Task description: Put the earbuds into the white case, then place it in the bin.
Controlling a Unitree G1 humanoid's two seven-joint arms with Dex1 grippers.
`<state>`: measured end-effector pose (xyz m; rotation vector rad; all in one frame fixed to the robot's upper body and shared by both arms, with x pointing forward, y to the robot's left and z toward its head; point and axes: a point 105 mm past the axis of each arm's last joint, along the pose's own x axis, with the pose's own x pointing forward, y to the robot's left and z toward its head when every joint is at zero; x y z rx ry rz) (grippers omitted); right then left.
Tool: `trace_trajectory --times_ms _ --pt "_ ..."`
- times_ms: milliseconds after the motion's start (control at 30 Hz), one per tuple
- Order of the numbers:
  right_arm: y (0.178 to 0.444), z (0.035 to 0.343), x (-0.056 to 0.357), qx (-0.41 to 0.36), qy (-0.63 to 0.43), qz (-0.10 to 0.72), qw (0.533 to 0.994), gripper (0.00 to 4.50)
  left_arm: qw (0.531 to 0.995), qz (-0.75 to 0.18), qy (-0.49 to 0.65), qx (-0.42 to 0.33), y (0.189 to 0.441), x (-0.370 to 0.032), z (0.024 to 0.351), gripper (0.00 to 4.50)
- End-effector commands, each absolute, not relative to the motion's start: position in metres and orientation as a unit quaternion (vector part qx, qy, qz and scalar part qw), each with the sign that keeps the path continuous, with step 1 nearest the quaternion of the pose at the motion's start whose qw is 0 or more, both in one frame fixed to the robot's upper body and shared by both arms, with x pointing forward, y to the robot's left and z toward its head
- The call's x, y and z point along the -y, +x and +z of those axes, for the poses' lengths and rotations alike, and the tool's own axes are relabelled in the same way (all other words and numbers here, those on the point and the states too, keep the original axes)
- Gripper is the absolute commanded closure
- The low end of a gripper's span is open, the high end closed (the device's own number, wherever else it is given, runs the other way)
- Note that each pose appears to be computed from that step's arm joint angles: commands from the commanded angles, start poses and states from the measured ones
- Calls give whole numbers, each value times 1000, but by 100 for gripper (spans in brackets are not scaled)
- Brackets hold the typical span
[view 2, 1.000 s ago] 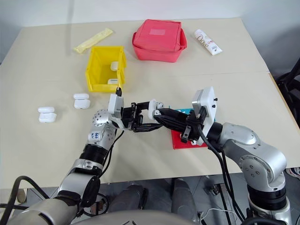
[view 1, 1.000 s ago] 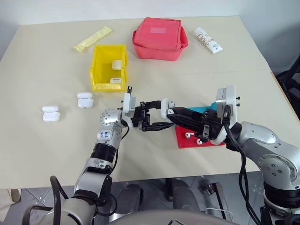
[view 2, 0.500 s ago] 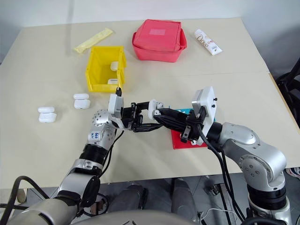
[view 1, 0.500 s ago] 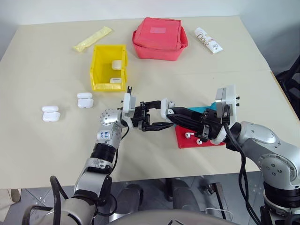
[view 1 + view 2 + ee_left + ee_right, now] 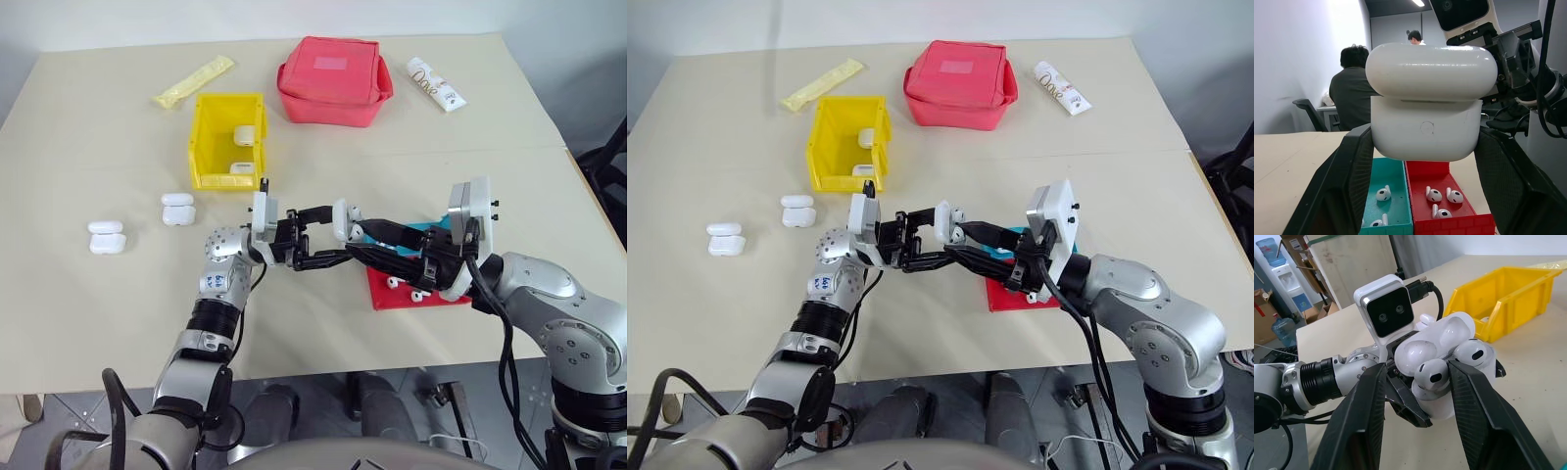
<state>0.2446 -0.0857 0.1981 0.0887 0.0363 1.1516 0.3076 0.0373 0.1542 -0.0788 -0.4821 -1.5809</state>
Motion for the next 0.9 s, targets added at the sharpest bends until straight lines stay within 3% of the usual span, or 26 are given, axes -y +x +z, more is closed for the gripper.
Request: trace_trajectory --times_ms 33,900 --pt "244 187 85 -49 33 546 836 244 663 -700 -27 262 306 -34 175 176" --pt "247 220 100 -13 -22 514 857 244 676 -697 -9 238 315 -43 167 176"
